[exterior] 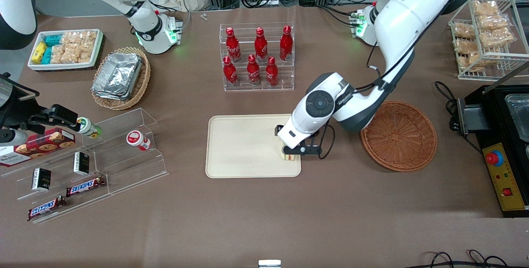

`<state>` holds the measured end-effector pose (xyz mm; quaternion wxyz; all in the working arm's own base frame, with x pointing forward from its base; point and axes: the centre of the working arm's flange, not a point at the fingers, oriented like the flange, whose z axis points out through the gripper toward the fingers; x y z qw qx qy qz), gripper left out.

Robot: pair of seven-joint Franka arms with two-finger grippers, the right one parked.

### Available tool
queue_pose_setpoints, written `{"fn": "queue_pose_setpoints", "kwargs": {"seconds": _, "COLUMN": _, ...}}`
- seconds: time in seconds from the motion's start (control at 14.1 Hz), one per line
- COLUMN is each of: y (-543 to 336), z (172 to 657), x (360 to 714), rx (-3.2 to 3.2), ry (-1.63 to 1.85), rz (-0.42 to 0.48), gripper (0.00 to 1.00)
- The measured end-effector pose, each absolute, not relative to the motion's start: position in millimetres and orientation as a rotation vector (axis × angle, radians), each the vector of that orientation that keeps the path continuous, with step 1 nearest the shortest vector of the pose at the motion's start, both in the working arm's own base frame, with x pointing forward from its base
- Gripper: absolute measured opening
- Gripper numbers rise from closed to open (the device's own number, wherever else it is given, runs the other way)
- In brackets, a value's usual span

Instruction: Place sandwich from basket to tray

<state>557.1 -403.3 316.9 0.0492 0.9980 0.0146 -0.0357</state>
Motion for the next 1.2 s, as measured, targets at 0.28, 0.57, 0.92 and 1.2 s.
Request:
{"fn": "queue_pose_setpoints", "kwargs": {"seconds": 0.28, "y": -334.1, "z": 414.1, "x": 569.4, "rx": 3.172, "ry": 0.059, "rz": -0.036, "gripper": 1.00}}
{"fn": "queue_pose_setpoints", "kwargs": {"seconds": 0.57, "y": -243.0, "z": 466.8, "x": 589.7, "rx": 3.225, "ry": -0.069, "rz": -0.034, "gripper": 1.00}}
{"fn": "queue_pose_setpoints", "kwargs": {"seconds": 0.92, "y": -117.3, "z": 531.6, "x": 603.6, "rx": 3.152, "ry": -0.089, "rz": -0.110, "gripper": 1.00}}
{"fn": "queue_pose_setpoints", "kwargs": {"seconds": 1.2, "y": -70.1, "z": 548.2, "x": 608.9, "rx": 3.154, "ry": 0.001, "rz": -0.109, "gripper": 1.00}}
